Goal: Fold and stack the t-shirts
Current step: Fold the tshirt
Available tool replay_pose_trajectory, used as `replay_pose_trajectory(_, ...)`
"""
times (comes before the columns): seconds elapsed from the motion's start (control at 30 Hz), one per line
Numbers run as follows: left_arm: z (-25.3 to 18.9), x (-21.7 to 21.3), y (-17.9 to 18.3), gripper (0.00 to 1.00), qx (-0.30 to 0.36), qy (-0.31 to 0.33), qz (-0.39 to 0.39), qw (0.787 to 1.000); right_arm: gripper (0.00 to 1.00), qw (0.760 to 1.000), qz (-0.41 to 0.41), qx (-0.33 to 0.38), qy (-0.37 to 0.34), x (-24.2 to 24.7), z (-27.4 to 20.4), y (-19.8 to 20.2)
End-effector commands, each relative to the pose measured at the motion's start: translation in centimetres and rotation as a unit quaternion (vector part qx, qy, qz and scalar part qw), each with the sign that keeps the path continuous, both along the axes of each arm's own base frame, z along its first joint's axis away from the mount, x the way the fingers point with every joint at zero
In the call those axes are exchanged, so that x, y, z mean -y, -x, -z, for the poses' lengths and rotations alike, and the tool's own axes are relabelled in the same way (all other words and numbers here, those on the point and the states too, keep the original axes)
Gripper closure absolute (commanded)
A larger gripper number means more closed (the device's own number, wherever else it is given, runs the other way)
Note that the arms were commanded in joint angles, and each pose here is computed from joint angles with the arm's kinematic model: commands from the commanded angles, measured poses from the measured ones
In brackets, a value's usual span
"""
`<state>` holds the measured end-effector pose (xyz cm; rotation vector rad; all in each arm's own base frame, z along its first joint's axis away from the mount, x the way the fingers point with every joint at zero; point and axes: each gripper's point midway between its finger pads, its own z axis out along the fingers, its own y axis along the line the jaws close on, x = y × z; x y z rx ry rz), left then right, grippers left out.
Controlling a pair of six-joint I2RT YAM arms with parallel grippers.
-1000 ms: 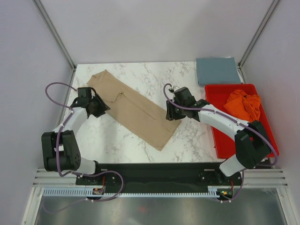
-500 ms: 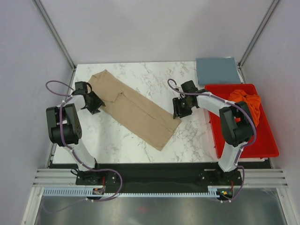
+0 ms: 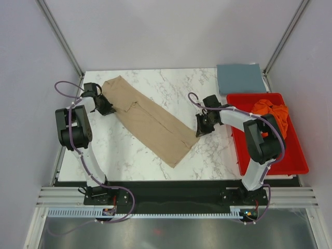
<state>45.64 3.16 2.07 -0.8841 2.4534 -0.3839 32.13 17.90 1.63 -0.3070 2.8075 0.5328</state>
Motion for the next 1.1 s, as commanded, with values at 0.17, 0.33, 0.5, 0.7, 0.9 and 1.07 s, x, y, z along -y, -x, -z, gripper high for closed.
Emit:
replay_pose_trajectory(0.17, -1.7, 6.3, -6.5, 0.98, 0.089, 0.105, 0.147, 0.979, 0.94, 0.992, 0.112, -0.031, -0.05, 0.6, 0.7, 7.3)
replay_pose_trajectory(0.33, -2.1, 10.7, -8.9, 0.98, 0.111, 0.149, 0.21, 0.96, 0.94, 0.974, 0.208, -0.003, -0.09, 0.2, -1.1, 9.7)
replay_pose_trajectory(0.5, -2.8, 13.8, -9.9, 0.86, 0.122, 0.193, 0.247, 0.942, 0.91, 0.964, 0.234, 0.022, -0.127, -1.6, -2.8, 11.5)
replay_pose_trajectory(0.7, -5.0, 12.0, -6.9, 0.58, 0.119, 0.145, 0.224, 0.956, 0.89, 0.958, 0.251, 0.043, -0.135, -1.9, -4.2, 10.8)
replay_pose_trajectory(0.9, -5.0, 12.9, 1.9, 0.57, 0.063, 0.112, 0.187, 0.974, 0.89, 0.963, 0.237, 0.047, -0.12, -1.9, -3.7, 10.6)
replay_pose_trajectory(1.07, -2.5, 16.8, 9.4, 0.56, 0.015, 0.063, 0.216, 0.974, 0.89, 0.968, 0.215, 0.048, -0.121, -2.1, -3.7, 10.8)
